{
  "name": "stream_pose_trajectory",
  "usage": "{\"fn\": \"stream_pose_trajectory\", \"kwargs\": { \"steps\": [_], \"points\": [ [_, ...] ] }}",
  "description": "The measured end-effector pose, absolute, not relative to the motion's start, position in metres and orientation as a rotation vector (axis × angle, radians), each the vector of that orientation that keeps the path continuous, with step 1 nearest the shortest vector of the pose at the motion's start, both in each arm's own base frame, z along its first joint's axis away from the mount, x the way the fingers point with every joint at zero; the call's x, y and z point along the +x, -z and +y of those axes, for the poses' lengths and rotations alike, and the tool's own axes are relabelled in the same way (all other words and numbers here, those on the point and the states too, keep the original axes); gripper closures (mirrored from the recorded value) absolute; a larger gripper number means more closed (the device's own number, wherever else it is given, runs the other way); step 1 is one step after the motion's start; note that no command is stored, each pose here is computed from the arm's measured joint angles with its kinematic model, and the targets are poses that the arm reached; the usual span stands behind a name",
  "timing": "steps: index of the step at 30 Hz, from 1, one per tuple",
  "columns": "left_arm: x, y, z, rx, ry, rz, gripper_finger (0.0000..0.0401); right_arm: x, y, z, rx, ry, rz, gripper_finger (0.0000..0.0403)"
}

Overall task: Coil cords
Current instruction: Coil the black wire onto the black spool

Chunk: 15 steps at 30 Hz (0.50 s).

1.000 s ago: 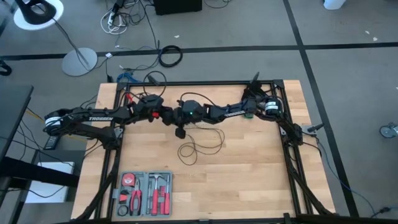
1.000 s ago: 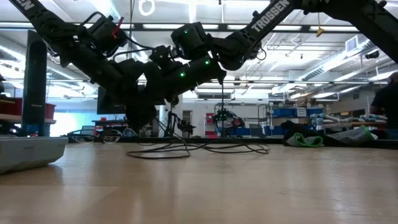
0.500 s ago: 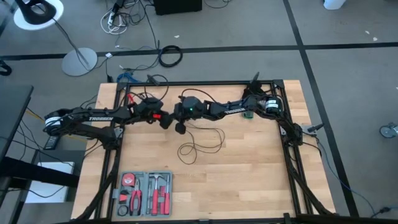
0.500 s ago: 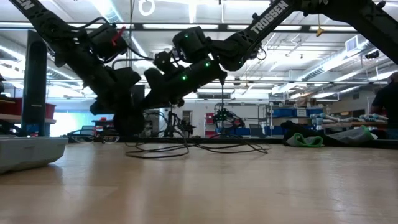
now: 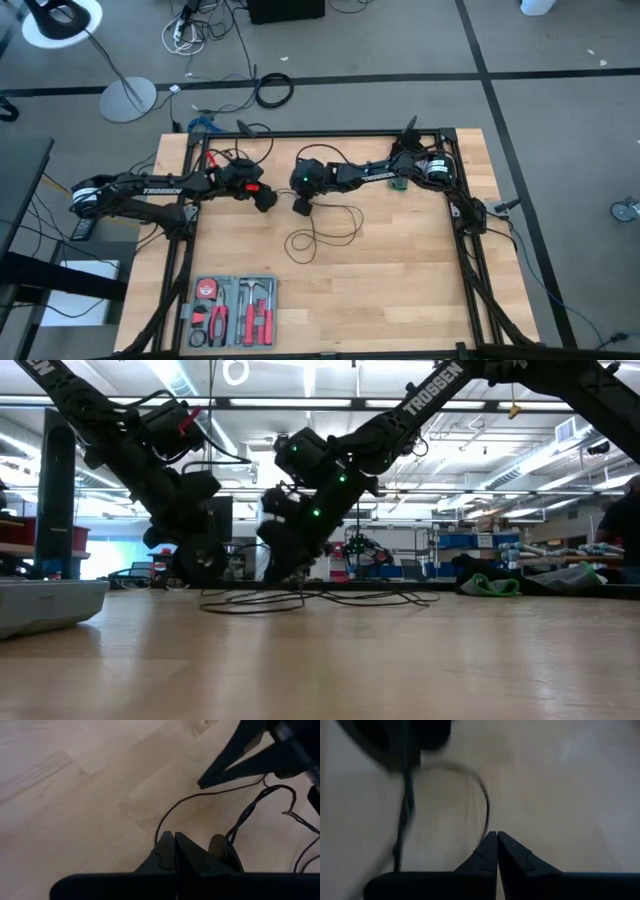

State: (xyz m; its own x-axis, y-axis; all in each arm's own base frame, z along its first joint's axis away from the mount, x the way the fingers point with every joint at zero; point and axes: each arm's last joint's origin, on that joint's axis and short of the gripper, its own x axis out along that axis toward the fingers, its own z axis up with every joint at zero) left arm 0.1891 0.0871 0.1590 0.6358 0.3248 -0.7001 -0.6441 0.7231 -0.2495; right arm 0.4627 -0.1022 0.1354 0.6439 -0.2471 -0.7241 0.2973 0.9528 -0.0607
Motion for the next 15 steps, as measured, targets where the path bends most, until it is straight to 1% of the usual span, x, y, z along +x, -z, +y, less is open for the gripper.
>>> {"fn": "stream_pose_trajectory", "kwargs": {
  "steps": [3, 9, 12, 15],
  "points": [
    [0.187, -0.158, 0.090, -0.509, -0.597, 0.691, 0.0401, 0.455, -0.129, -0.102, 0.072, 0.309, 0.914, 0.0385],
    [0.182, -0.155, 0.093, -0.519, -0.633, 0.728, 0.0401, 0.446, -0.132, -0.110, 0.124, 0.334, 0.984, 0.0386],
    [0.181, -0.155, 0.094, -0.518, -0.641, 0.731, 0.0401, 0.438, -0.142, -0.111, 0.138, 0.326, 1.018, 0.0391],
    [0.181, -0.155, 0.094, -0.513, -0.639, 0.732, 0.0401, 0.427, -0.164, -0.113, 0.142, 0.332, 1.012, 0.0398]
  ]
}}
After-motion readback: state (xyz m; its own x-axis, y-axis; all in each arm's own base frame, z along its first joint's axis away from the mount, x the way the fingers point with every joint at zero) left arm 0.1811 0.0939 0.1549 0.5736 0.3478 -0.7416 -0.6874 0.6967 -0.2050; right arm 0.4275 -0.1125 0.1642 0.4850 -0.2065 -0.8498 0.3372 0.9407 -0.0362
